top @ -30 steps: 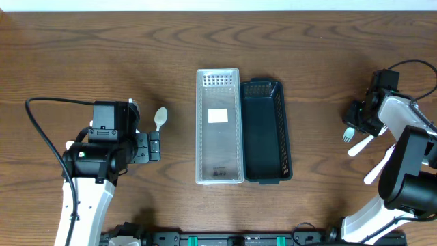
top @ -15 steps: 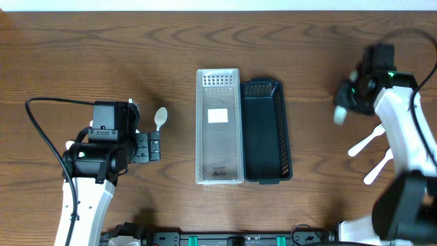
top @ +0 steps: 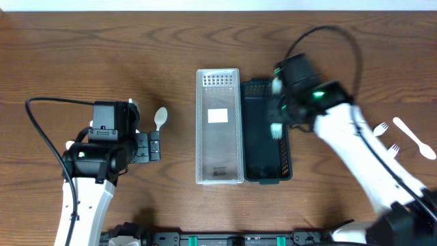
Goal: Pack container
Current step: 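Carry the fork with right gripper and drop it into black basket, then return right gripper to the forks and grasp a second fork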
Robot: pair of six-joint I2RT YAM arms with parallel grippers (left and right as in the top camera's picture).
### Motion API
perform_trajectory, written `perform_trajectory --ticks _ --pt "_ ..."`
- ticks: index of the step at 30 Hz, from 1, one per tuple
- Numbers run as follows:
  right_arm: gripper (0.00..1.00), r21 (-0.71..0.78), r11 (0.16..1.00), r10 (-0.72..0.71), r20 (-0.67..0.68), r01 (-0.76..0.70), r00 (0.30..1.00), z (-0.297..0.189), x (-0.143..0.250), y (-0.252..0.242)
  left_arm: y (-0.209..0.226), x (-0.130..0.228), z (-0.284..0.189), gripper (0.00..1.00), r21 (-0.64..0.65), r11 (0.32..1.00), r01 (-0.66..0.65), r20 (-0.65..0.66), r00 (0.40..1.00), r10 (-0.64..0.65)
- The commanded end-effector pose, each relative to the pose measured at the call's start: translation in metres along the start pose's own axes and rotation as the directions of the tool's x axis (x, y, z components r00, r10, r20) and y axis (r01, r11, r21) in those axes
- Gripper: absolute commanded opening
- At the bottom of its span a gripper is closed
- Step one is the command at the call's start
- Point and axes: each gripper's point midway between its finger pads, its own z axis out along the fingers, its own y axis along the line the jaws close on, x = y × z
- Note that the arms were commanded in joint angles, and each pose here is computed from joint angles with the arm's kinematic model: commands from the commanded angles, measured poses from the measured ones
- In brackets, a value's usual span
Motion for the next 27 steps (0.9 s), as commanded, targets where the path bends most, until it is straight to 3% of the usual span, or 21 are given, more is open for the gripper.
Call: perform_trajectory --ticks 1,6,9,11,13,15,21,27 --pt "0.01 0.036 0.999 -0.002 -0.085 0.005 0.996 0.031 0.026 0.006 0.003 -0.005 -0.004 0.98 -0.015 1.000 0.019 0.015 1.000 -0.019" --pt "0.01 0.060 0.997 -0.030 -0.149 0.039 0.988 0.061 0.040 0.010 0.003 -0.005 -0.004 0.98 -0.015 1.000 0.019 0.015 1.000 -0.019" --pt "0.08 0.060 0.998 -0.027 -0.146 0.036 0.989 0.065 0.038 0.010 0.003 -0.005 -0.004 0.98 -0.015 1.000 0.019 0.015 1.000 -0.019" --pt "0.21 0.045 0.998 -0.039 -0.120 0.044 0.992 0.066 0.031 0.013 0.004 -0.004 -0.004 0.98 -0.015 1.000 0.019 0.015 1.000 -0.018" --pt "0.49 0.029 0.997 -0.063 -0.093 0.066 0.994 0.066 0.024 0.016 0.003 -0.005 -0.004 0.98 -0.015 1.000 0.019 0.015 1.000 -0.019" --pt "0.67 0.022 0.998 -0.063 -0.073 0.065 0.995 0.063 0.016 0.016 0.003 -0.005 -0.004 0.98 -0.015 1.000 0.019 0.015 1.000 -0.019" --pt "0.70 0.070 0.997 -0.019 0.054 0.016 0.998 0.017 -0.031 -0.004 0.003 -0.005 -0.004 0.98 -0.015 1.000 0.019 0.015 1.000 -0.019" --pt "0.75 0.113 0.971 0.172 0.290 -0.212 0.941 -0.075 -0.085 -0.080 0.004 -0.004 -0.004 0.98 -0.015 1.000 0.019 0.015 1.000 -0.018"
